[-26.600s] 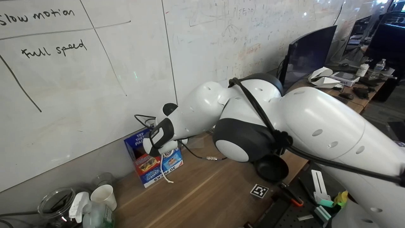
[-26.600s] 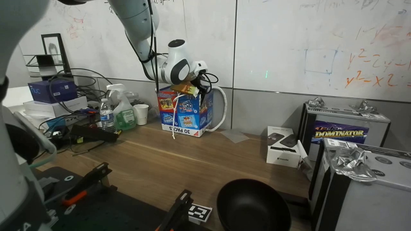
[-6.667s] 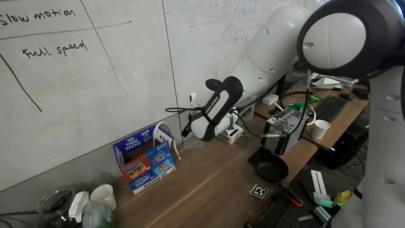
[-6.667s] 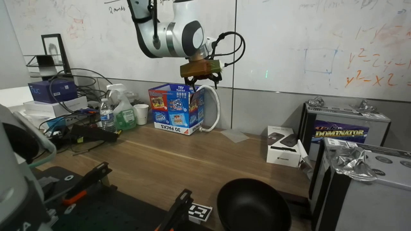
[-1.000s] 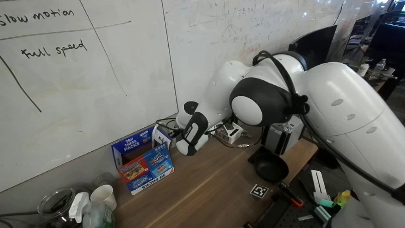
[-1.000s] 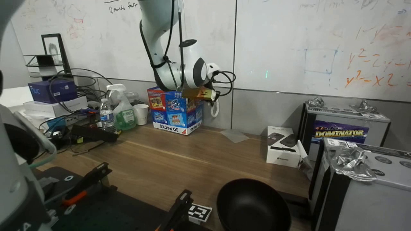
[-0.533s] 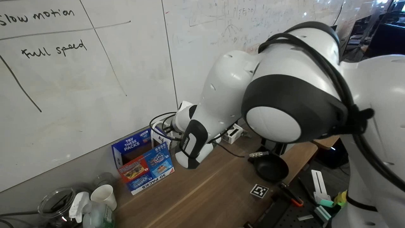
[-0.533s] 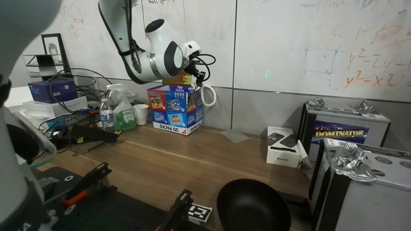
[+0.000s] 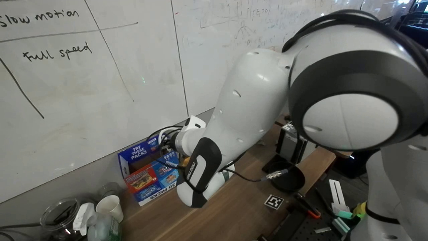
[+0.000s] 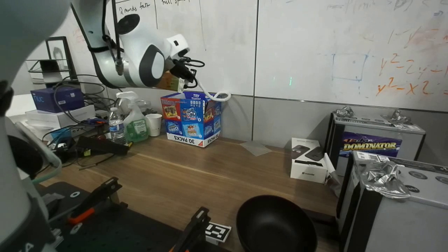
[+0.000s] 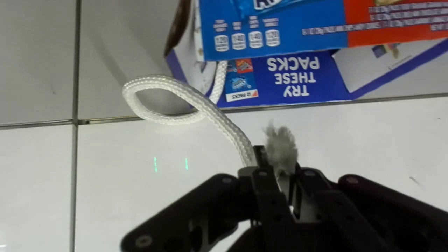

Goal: Put the strings in the blue box

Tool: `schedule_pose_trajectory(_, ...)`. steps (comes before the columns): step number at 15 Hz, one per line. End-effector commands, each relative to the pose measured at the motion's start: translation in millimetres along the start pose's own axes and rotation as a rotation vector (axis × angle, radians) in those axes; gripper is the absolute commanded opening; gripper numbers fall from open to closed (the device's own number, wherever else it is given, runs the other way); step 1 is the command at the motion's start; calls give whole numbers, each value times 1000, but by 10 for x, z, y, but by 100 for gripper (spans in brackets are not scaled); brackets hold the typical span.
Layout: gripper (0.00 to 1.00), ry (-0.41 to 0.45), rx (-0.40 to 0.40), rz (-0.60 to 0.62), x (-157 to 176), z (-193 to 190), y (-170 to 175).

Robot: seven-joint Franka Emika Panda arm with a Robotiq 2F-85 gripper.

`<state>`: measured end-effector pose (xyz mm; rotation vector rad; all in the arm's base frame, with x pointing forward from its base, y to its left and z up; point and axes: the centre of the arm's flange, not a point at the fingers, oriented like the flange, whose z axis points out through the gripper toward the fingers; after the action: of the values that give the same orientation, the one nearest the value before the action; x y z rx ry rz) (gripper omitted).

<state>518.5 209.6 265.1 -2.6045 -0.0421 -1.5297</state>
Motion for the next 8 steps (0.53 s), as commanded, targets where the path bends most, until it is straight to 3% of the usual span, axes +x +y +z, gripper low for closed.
schedule_pose_trajectory(1,6,64,76,16,-10,-269,-250)
schedule_pose_trajectory(8,5,52,140,65,-9,22,-475)
